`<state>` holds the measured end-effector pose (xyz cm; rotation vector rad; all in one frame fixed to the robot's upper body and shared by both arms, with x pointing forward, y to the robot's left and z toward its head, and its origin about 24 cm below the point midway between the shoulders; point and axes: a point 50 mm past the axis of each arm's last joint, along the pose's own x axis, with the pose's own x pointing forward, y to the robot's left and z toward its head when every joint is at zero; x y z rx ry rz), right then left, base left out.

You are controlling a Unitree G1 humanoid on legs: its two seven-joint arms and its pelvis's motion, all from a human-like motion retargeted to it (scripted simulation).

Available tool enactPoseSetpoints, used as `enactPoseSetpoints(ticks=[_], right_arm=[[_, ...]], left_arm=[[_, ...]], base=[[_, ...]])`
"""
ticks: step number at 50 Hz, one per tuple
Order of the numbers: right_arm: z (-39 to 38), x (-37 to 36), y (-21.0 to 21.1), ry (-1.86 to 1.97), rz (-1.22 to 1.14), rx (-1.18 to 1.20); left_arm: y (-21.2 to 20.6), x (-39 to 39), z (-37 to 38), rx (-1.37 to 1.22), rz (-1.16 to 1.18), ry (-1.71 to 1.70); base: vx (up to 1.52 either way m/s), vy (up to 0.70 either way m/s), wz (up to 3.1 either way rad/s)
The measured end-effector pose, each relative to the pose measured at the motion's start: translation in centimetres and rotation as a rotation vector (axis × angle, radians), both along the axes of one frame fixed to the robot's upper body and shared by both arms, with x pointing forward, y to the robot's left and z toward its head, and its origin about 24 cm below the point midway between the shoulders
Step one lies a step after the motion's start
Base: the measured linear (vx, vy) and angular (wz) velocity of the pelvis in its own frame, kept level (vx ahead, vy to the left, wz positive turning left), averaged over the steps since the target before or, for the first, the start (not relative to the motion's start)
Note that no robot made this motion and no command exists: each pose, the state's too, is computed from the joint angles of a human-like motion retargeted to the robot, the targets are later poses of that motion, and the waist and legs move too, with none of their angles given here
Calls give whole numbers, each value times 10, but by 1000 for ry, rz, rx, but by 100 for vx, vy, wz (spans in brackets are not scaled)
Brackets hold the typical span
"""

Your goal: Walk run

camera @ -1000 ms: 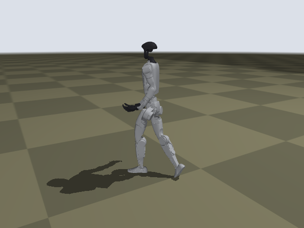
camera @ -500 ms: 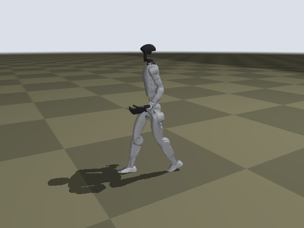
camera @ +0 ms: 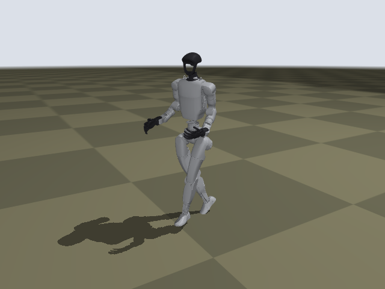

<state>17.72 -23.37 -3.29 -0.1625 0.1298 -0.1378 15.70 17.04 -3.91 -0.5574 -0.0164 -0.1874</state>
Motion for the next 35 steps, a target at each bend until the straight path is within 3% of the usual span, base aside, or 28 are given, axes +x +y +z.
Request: enactPoseSetpoints(ticks=[6, 11, 15, 27, 35], right_arm=[[-63, -94, 6, 366, 18, 107], [-63, -162, -14, 541, 30, 58], [-53, -177, -19, 510, -67, 69], [7, -9, 46, -144, -169, 269], [98, 53, 65, -553, 130, 278]], left_arm=[[-4, 19, 7, -48, 42, -30], [-6, 31, 13, -69, 26, -65], [-6, 29, 18, -87, 7, -94], [8, -3, 7, -95, 9, -22], [-5, -10, -1, -139, -28, 12]], base=[[117, -10, 101], [106, -21, 123], [112, -37, 205], [123, -51, 64], [109, -34, -25]])
